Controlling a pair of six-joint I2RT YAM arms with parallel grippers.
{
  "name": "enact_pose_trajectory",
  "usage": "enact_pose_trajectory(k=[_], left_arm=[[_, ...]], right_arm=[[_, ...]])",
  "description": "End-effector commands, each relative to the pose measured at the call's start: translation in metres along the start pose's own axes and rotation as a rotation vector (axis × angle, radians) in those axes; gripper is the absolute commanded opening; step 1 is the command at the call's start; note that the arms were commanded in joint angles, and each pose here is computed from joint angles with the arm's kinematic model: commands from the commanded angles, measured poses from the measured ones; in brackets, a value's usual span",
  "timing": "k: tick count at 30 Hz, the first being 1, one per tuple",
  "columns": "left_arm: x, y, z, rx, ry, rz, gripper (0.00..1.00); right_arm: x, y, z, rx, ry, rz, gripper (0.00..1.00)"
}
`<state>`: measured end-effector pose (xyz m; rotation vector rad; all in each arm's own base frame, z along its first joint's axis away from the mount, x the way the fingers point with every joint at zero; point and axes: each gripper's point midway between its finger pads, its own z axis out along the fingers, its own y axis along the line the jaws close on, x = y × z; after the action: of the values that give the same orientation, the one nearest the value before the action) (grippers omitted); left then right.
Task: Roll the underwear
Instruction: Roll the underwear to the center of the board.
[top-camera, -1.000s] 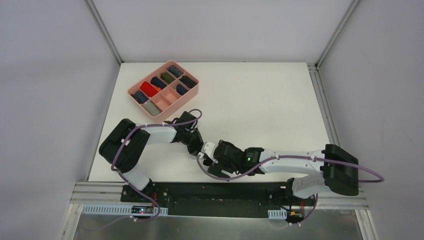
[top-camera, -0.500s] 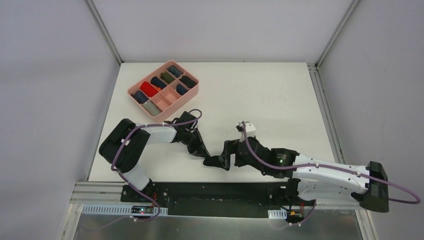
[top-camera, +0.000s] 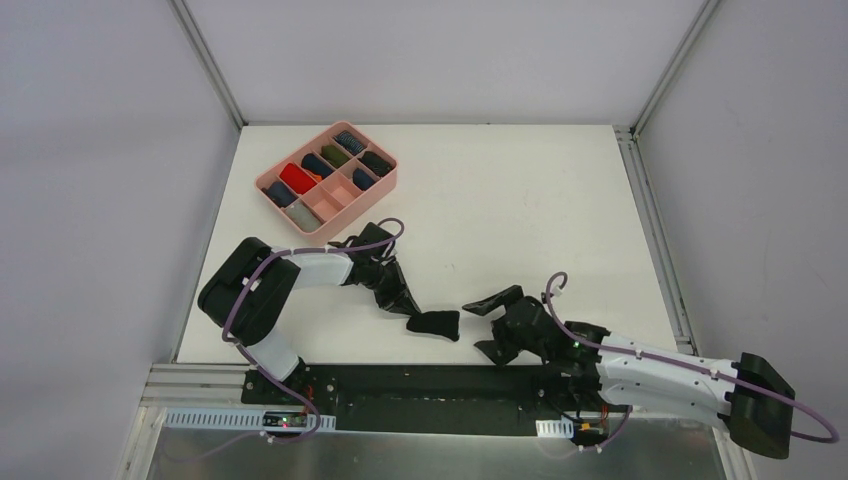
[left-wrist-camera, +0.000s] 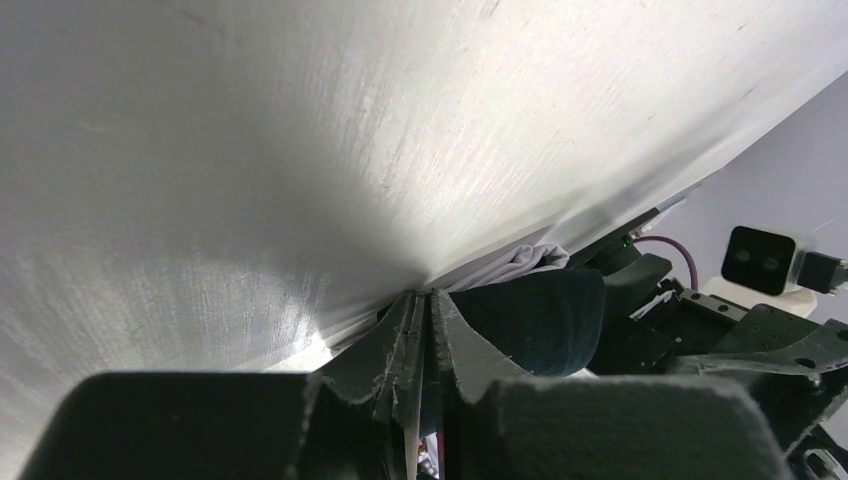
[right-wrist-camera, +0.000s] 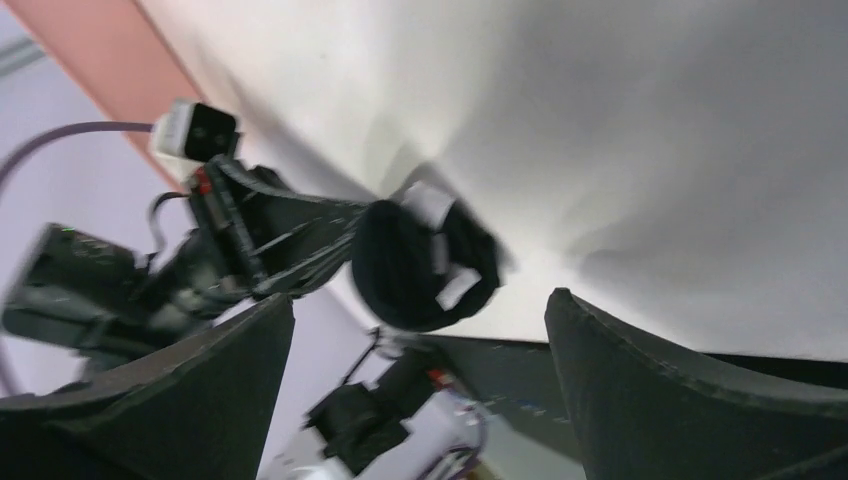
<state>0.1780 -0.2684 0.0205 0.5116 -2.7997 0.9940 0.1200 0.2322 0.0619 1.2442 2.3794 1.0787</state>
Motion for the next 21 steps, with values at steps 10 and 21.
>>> enact_pose_trajectory(k=[10, 21], left_arm=[[0.005, 0.012, 0.002, -0.050, 0.005, 0.025, 0.09], [0.005, 0.010, 0.000, -0.042, 0.004, 0.031, 0.09]], right_arm=[[0.031, 0.041, 0.012, -0.085, 0.172, 0.387, 1.00], [0.024, 0.031, 0.030, -0.071, 0.129, 0.423, 0.95]])
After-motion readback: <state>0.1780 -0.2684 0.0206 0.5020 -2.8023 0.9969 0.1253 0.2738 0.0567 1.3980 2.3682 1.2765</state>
